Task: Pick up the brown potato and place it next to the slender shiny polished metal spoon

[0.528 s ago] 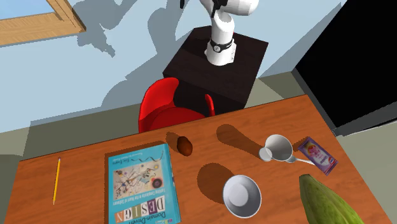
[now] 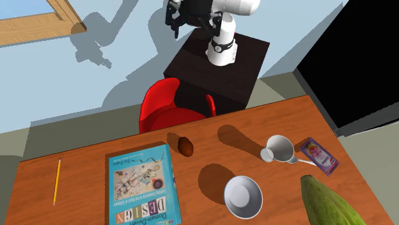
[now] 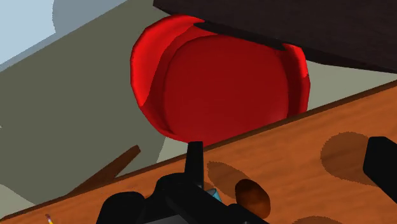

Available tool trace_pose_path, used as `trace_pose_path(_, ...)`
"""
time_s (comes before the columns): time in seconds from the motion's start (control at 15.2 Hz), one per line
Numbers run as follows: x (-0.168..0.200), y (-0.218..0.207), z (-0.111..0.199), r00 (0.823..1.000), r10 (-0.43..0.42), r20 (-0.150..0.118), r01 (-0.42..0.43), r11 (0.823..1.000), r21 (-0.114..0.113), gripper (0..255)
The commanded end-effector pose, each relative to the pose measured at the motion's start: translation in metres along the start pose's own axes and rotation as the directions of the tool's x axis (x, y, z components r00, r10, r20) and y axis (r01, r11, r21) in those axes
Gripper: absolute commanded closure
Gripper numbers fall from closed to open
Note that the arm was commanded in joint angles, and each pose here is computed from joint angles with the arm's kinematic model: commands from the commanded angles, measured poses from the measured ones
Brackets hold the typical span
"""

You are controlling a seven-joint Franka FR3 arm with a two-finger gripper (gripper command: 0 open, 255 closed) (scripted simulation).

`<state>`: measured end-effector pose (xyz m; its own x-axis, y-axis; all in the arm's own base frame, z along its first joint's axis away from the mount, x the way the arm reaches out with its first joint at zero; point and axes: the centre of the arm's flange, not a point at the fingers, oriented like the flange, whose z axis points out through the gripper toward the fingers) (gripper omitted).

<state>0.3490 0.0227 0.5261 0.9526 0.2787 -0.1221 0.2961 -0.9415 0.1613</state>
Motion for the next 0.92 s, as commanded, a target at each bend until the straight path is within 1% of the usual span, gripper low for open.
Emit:
trace_pose_path(0.0,0.021,-0.003,0.016,0.999,-0.033,0.004,0.033,0.999,-0.007,0)
trace_pose_path(0.4,0.084,-0.010,0.067,0.992,-0.127,0.024,0.128,0.991,-0.026,0)
trace_pose_path(0.86,0.156,-0.024,0.127,0.971,-0.236,0.048,0.238,0.970,-0.045,0)
